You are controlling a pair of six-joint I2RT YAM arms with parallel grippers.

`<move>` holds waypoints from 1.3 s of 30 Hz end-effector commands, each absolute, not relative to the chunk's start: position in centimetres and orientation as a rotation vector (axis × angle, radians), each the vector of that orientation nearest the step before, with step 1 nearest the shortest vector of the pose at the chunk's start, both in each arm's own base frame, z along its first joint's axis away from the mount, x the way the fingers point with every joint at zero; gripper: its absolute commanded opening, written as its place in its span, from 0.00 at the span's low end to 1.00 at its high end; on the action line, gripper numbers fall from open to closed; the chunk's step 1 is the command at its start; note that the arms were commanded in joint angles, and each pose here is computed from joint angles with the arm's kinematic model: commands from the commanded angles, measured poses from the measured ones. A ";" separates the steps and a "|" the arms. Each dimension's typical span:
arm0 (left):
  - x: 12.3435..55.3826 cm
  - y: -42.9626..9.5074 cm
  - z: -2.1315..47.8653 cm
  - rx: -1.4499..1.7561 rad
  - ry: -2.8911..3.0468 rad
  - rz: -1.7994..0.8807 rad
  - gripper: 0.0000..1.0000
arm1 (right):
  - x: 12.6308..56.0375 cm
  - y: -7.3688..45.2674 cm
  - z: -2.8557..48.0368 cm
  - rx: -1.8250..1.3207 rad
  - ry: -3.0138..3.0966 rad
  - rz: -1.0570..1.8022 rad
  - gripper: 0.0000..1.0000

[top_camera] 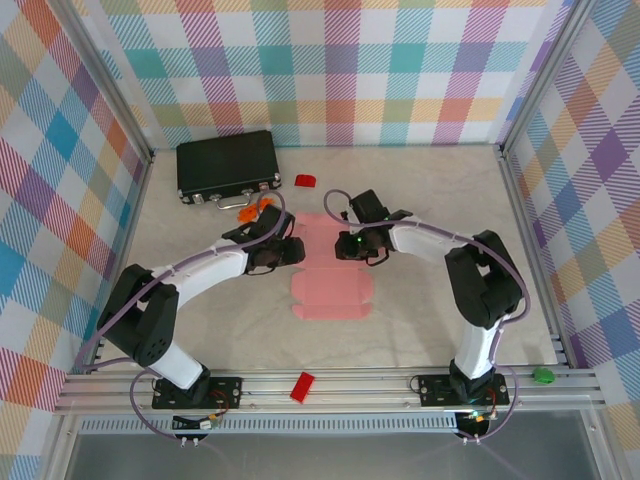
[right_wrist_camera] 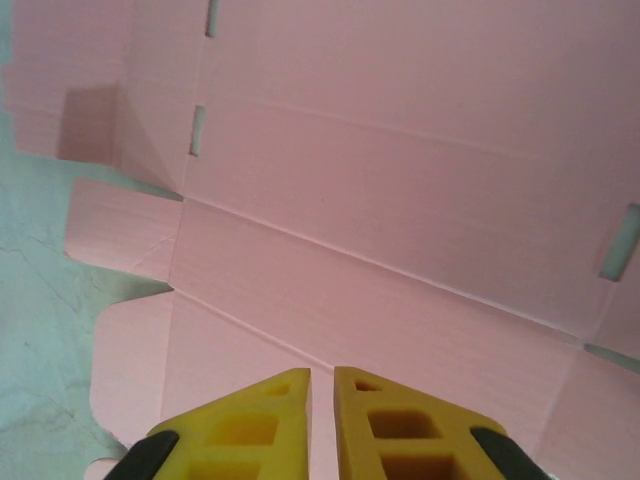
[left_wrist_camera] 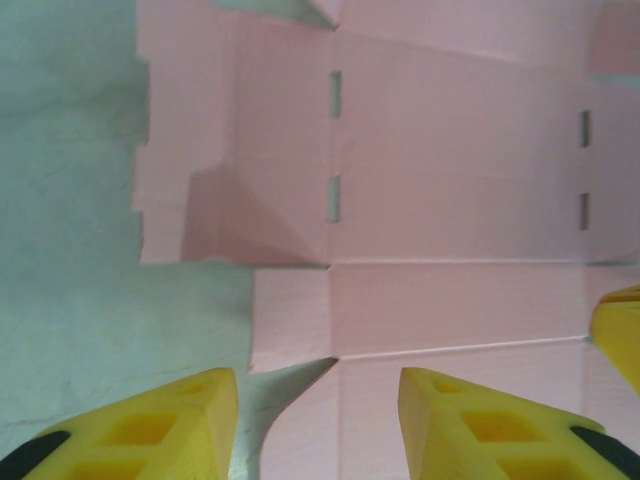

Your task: Fold the paper box

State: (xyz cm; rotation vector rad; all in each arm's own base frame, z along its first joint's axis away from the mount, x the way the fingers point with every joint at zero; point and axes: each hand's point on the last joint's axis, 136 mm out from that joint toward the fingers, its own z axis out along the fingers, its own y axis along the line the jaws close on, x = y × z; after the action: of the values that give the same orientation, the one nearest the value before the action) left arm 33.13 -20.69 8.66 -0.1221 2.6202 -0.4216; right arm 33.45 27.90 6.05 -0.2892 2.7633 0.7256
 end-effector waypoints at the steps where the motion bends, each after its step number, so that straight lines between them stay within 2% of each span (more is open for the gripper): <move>1: 32.4 -20.1 7.0 -0.119 2.671 -0.376 0.48 | 33.1 28.5 4.4 -0.258 2.794 0.751 0.13; 12: 33.8 -21.1 4.9 -0.089 2.705 -0.353 0.48 | 32.0 28.4 1.7 -0.236 2.856 0.707 0.09; 21: 35.3 -23.4 5.2 -0.028 2.649 -0.477 0.47 | 31.1 28.7 0.6 -0.247 2.885 0.696 0.08; 29: 35.2 -24.0 5.4 0.011 2.645 -0.512 0.36 | 30.8 28.8 0.4 -0.242 2.892 0.692 0.08; 39: 34.6 -25.7 5.1 0.112 2.656 -0.564 0.28 | 30.8 28.9 0.0 -0.240 2.900 0.687 0.08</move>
State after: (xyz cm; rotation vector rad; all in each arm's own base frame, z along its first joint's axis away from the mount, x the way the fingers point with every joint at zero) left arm 34.22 -23.89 4.46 0.0404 2.6784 -0.5067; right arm 32.05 29.31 2.12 -0.2441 2.8343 0.7322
